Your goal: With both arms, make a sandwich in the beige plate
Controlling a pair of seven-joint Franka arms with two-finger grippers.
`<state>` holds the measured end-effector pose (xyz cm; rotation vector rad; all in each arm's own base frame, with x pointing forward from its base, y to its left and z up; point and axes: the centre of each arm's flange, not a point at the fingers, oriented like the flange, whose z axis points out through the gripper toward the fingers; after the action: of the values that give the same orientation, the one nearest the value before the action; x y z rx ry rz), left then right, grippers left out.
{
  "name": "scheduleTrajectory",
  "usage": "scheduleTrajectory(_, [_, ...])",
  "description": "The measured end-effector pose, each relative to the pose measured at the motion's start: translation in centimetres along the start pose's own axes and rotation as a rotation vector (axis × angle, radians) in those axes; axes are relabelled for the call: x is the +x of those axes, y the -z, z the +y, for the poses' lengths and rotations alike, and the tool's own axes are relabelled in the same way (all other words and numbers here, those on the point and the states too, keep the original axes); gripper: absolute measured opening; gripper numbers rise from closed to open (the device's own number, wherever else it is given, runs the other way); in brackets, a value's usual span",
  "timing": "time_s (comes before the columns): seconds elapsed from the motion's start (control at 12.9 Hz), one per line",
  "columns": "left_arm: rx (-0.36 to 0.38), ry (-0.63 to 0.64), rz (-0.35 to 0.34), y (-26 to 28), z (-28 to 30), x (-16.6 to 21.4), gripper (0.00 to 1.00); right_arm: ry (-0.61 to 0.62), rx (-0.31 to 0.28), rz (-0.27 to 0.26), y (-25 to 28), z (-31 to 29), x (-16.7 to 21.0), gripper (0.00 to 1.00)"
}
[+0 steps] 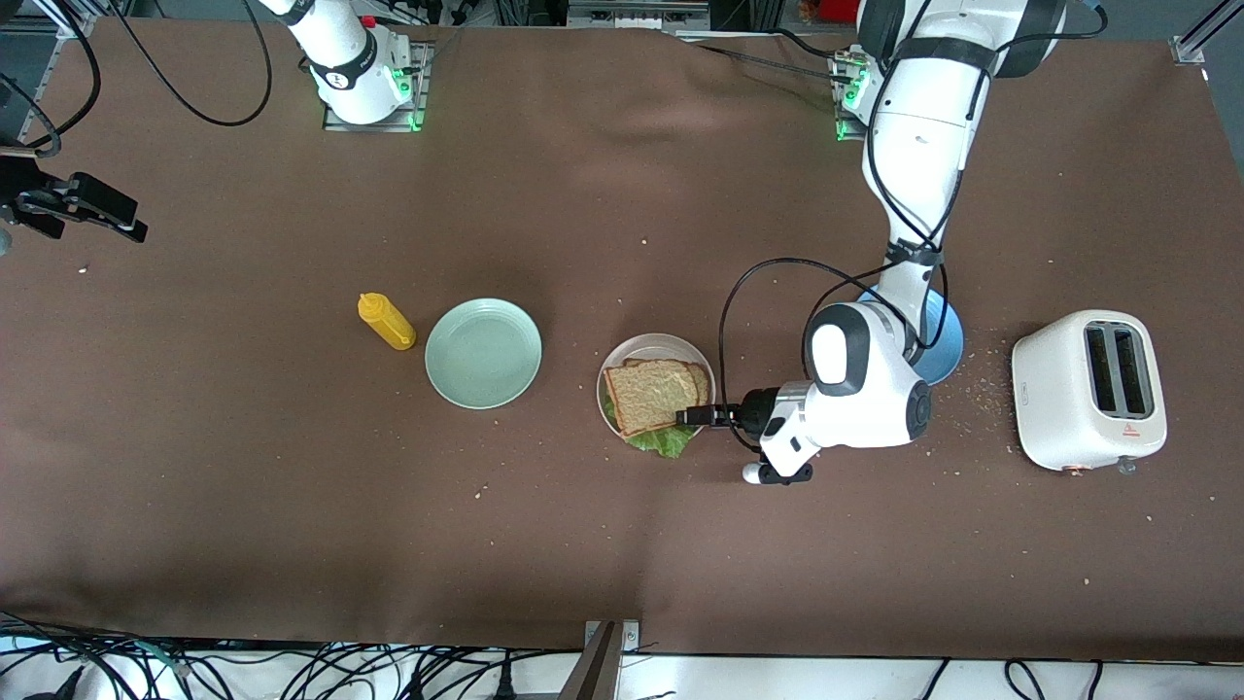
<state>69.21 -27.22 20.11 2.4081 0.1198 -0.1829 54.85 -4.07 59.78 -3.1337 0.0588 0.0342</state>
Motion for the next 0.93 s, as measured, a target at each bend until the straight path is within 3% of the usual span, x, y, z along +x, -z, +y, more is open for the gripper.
scheduleTrajectory(0.08, [0.025,-0.002,0.013,0.8,-0.7,0.4,0.98,0.0,0.0,0.0,0.0,0.0,0.0,1.0])
scheduleTrajectory(0.16, [0.062,-0.011,0.026,1.9,-1.4,0.9,1.0,0.0,0.0,0.0,0.0,0.0,0.0,1.0])
scheduleTrajectory(0.47, [0.244,-0.067,0.079,8.2,-2.7,2.2,1.0,0.0,0.0,0.0,0.0,0.0,0.0,1.0])
scheduleTrajectory(0.62, [0.333,-0.07,0.069,12.4,-3.4,2.3,1.0,0.0,0.0,0.0,0.0,0.0,0.0,1.0])
scheduleTrajectory(0.93, [0.44,-0.024,0.034,19.2,-6.5,2.0,1.0,0.0,0.0,0.0,0.0,0.0,0.0,1.0])
